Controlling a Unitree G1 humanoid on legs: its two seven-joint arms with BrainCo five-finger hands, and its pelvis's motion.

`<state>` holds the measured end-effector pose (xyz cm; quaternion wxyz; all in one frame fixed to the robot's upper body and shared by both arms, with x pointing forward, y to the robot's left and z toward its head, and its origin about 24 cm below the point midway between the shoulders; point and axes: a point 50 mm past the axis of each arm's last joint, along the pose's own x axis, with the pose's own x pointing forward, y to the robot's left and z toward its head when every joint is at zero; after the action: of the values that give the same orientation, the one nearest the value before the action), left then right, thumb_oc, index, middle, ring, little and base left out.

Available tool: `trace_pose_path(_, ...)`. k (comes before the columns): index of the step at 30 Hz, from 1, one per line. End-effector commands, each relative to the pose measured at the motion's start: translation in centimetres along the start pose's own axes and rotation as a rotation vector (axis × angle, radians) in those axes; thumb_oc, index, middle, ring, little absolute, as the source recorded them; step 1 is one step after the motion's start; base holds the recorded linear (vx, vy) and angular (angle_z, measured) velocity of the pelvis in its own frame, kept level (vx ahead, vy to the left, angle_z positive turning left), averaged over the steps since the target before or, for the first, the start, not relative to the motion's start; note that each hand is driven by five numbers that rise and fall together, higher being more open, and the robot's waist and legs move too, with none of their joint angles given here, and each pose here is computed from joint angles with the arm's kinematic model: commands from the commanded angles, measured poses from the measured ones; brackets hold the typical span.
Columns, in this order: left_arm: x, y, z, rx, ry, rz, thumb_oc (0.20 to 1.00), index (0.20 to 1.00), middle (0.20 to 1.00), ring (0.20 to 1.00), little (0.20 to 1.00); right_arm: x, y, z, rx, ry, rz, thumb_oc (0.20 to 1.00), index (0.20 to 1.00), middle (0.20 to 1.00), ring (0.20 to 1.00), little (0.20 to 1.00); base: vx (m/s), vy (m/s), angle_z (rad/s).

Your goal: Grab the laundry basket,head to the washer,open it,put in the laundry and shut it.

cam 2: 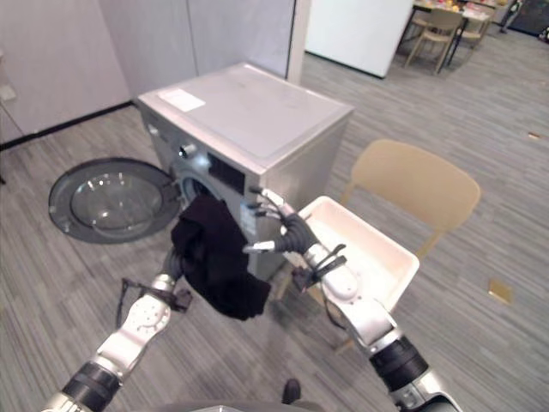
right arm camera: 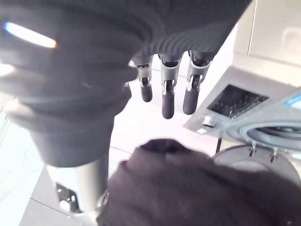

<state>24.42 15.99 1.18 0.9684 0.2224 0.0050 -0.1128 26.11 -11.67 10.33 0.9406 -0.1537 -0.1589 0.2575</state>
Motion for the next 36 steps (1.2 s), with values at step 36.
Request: trace_pose_path(36, -7.9, 3.9, -10.8, -0.204, 0.536, 0.267, 0.2, 0.2, 0.2, 0.2, 0.2, -14.5, -1.3, -14.7, -0.156, 0.884, -0.25, 1.0, 1.0, 1.0, 1.0, 1.0, -0.02, 0.022, 0.31)
